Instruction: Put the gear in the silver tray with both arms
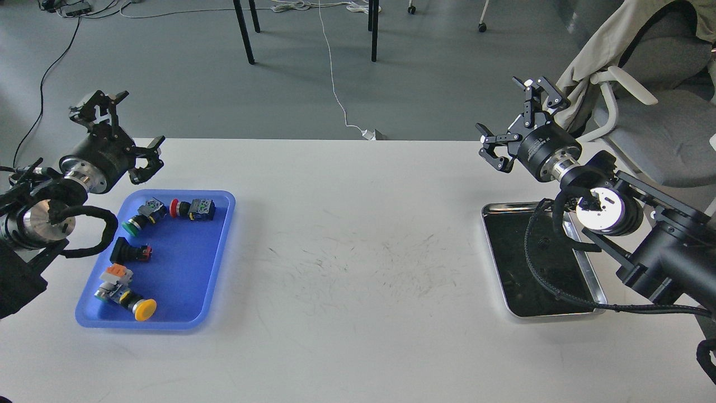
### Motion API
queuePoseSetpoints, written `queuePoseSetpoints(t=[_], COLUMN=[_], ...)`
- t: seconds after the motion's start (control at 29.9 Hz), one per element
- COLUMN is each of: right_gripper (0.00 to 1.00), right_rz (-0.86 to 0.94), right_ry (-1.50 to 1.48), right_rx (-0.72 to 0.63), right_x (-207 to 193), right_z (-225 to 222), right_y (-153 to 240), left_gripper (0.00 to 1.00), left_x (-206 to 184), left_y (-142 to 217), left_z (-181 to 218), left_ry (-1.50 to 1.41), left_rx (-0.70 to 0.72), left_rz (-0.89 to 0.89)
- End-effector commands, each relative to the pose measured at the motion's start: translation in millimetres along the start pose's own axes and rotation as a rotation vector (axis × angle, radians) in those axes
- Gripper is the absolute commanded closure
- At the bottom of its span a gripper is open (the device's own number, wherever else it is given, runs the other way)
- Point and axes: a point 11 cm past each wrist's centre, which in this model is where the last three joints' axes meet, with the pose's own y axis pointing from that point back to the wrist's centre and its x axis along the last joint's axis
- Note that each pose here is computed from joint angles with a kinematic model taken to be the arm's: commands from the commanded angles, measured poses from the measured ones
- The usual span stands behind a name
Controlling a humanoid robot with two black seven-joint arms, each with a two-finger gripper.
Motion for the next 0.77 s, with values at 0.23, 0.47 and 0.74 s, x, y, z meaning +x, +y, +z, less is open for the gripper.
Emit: queuePoseSetpoints(t=[0.23,0.47,0.74], right_gripper=[0.01,0.01,0.01], right_rz=[0.041,0.045,0.055], right_ry=[-0.017,-0.057,-0.063], right_rx=[0.055,0.065,0.059], right_x=[13.3,7.5,10.8], right_z=[-12.5,-4.0,0.9], right_y=[-0.1,-4.4,-1.9], left_gripper=[0.01,0.01,0.01], left_x=[1.8,2.8,5.7], left_y=[1.0,1.4,3.1], left_z=[-0.4,1.0,3.5], left_ry=[-0.001,-0.002,-0.006], left_rx=[0.0,-0.001,-0.005], left_rz=[0.004,0.006,0.012])
